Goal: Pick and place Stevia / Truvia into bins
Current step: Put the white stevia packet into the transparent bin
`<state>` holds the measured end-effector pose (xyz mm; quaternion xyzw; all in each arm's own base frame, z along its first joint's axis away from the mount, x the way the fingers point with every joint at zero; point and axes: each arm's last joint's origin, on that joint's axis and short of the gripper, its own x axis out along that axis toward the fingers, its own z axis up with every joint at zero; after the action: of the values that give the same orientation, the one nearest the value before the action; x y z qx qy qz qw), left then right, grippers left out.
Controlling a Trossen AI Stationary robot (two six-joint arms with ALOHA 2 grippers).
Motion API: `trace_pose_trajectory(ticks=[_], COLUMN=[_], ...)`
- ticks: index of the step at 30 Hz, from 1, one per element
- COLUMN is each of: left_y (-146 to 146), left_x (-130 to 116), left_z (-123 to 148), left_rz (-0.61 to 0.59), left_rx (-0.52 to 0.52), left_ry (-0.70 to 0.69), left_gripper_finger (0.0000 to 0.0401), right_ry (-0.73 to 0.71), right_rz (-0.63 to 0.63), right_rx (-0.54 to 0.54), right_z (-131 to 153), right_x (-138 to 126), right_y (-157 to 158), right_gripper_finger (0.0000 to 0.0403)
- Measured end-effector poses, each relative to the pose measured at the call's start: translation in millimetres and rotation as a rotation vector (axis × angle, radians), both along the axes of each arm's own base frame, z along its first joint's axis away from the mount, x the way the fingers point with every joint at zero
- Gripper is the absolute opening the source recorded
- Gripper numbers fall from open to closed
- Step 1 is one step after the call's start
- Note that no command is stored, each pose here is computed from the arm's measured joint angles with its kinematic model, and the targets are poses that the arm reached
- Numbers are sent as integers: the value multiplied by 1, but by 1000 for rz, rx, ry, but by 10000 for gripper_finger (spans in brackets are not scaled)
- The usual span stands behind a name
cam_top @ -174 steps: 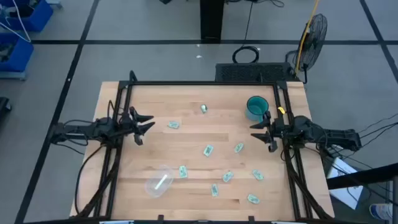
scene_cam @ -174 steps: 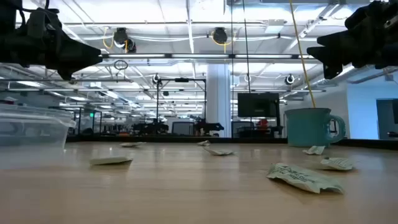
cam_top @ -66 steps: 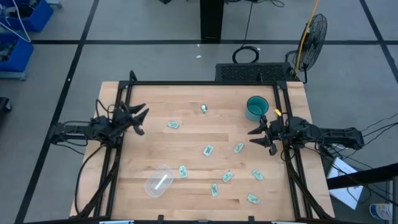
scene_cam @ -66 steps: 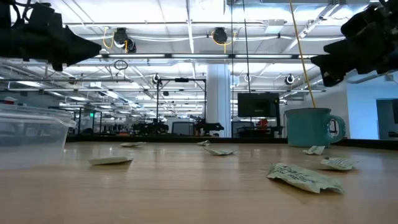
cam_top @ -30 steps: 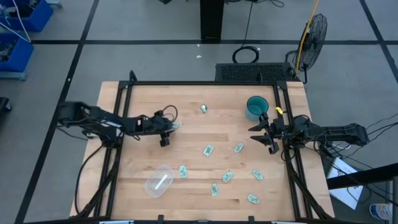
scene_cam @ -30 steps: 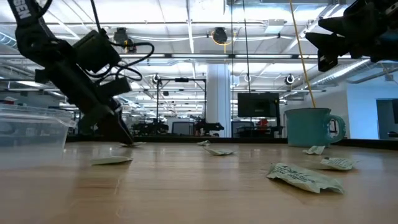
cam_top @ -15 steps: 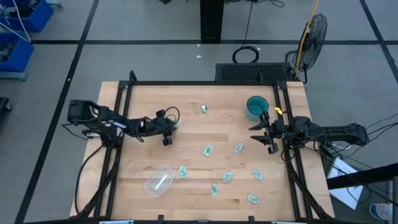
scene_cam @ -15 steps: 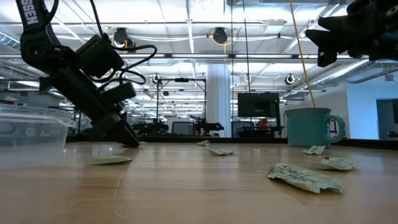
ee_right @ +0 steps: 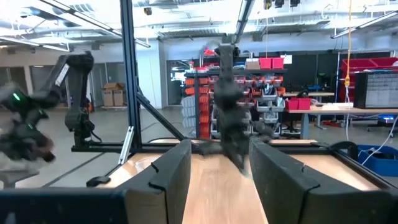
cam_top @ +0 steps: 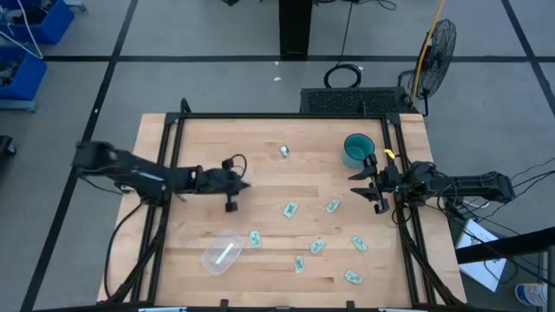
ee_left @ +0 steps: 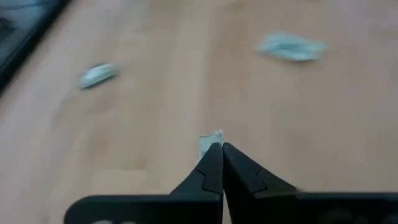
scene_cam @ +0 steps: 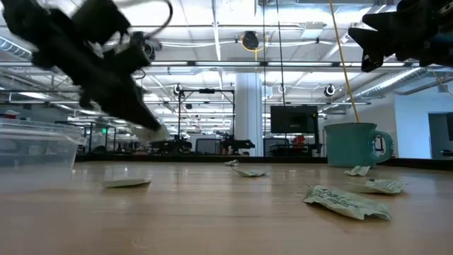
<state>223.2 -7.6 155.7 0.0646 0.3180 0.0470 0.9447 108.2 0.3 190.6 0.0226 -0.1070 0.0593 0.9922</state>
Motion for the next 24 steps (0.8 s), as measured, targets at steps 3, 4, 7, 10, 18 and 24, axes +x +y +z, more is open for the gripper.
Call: trace_pose_trajectory(ticks=[3,4,7,10,18,24], left_y=[-31,-41,-72,-98,-127,-129], left_x=[-11,-16,-34,-47,-51,-40], left_z=[37,47,56,54,18,2], left_rz=[-121,-175,-378,-388,-175,-163], left_rx=[-107,-162,-312,-435,-388,-347], left_ry=[17,20,87,128,203,224], left_gripper_finger=[2,2,2,2,25,56], right_ry=[3,3,5,7,3,-36], right_rz=[0,0,0,2,2,-3], right_rx=[0,0,0,0,-4,-24], right_z=[0,0,0,-1,0,3], right_x=[0,0,0,0,1,0], right_y=[0,0,0,0,0,0], right_gripper_finger=[155,155,155,155,155,155])
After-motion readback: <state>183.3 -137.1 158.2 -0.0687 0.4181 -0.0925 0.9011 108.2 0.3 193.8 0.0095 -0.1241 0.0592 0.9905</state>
